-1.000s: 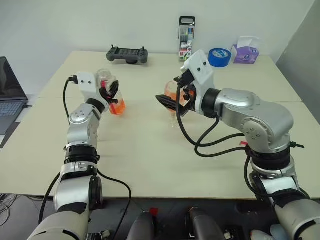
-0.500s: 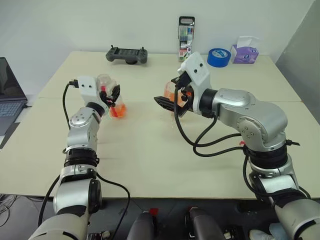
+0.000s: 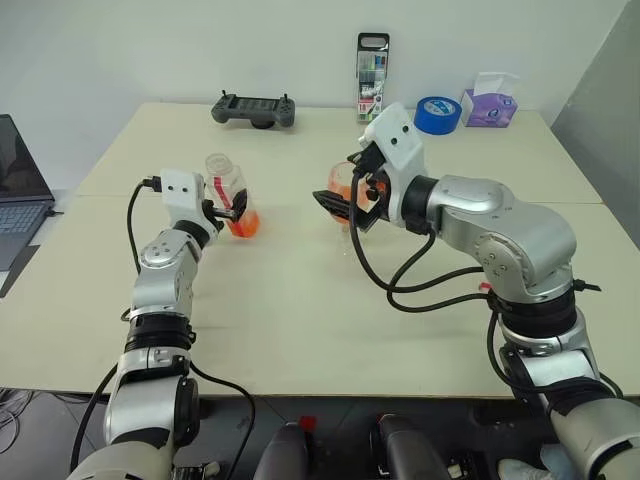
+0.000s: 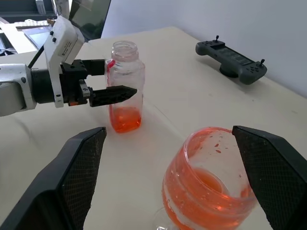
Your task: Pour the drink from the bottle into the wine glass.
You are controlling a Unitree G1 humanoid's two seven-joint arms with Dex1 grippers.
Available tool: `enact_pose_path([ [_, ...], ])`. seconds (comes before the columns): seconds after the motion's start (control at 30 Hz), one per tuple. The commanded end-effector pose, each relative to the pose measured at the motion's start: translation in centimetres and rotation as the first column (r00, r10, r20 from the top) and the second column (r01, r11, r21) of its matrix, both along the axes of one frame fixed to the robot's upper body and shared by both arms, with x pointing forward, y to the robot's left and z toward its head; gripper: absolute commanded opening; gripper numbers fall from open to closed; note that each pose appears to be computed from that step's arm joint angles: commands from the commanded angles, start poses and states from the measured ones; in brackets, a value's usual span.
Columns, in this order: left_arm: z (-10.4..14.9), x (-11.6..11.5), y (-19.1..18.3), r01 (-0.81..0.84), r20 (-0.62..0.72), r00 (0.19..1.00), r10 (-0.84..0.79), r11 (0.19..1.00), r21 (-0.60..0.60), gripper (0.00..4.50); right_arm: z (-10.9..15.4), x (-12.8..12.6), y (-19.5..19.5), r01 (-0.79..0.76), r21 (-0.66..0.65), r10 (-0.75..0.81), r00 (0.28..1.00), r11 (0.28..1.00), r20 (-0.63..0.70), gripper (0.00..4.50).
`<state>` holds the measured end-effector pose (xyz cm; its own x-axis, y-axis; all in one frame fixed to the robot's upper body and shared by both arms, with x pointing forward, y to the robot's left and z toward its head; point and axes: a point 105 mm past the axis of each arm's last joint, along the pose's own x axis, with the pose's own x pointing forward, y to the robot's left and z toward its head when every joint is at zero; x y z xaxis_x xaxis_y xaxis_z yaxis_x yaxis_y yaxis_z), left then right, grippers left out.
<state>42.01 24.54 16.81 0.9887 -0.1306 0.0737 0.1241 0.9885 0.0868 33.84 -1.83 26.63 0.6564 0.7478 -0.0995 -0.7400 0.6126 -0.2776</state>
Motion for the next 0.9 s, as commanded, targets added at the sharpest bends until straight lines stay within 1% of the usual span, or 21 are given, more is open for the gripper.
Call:
enact_pose_path([
  [0.03,2.1,-0.8,0.0,-0.003,0.057,0.998,0.001,1.000,0.024,4.47,1.1,-0.1,-0.4,-0.001,0.006,0.001,0.998,1.000,0.056,4.50],
  [0.17,2.3,-2.0,-0.3,-0.008,0.056,0.998,0.007,1.000,0.014,4.47,1.2,0.1,-0.8,0.004,-0.007,-0.003,0.997,1.000,0.073,4.50],
  [0.33,2.1,-4.0,-1.9,0.010,0.042,0.999,-0.010,1.000,0.002,4.47,1.4,0.4,-1.1,0.001,-0.015,0.000,0.997,1.000,0.082,4.50],
  [0.43,2.3,-4.9,-3.0,0.011,0.036,0.999,-0.010,0.999,-0.031,4.47,1.3,0.5,-1.4,-0.006,-0.038,0.009,0.996,0.999,0.089,4.50],
  [0.5,2.9,-5.5,-3.8,0.032,0.047,0.998,-0.032,0.999,-0.001,4.47,1.1,0.5,-1.7,-0.013,-0.056,0.019,0.995,0.998,0.093,4.50],
  [0.53,3.1,-5.8,-3.9,0.028,0.051,0.998,-0.028,1.000,-0.004,4.47,1.1,0.4,-1.8,-0.016,-0.064,0.022,0.995,0.998,0.096,4.50],
  [0.63,4.3,-6.5,-3.3,0.004,0.065,0.998,-0.004,1.000,-0.005,4.47,1.3,-0.2,-2.5,-0.034,-0.085,0.043,0.994,0.996,0.104,4.50],
  [0.77,6.2,-7.3,-3.7,0.050,0.096,0.994,-0.050,0.999,0.005,4.47,1.0,-1.3,-3.0,-0.086,-0.134,0.100,0.990,0.987,0.103,4.50],
  [0.9,9.3,-7.5,-3.9,0.084,0.174,0.982,-0.072,0.995,-0.059,4.47,1.3,-2.2,-3.5,-0.130,-0.133,0.143,0.986,0.983,0.087,4.50],
])
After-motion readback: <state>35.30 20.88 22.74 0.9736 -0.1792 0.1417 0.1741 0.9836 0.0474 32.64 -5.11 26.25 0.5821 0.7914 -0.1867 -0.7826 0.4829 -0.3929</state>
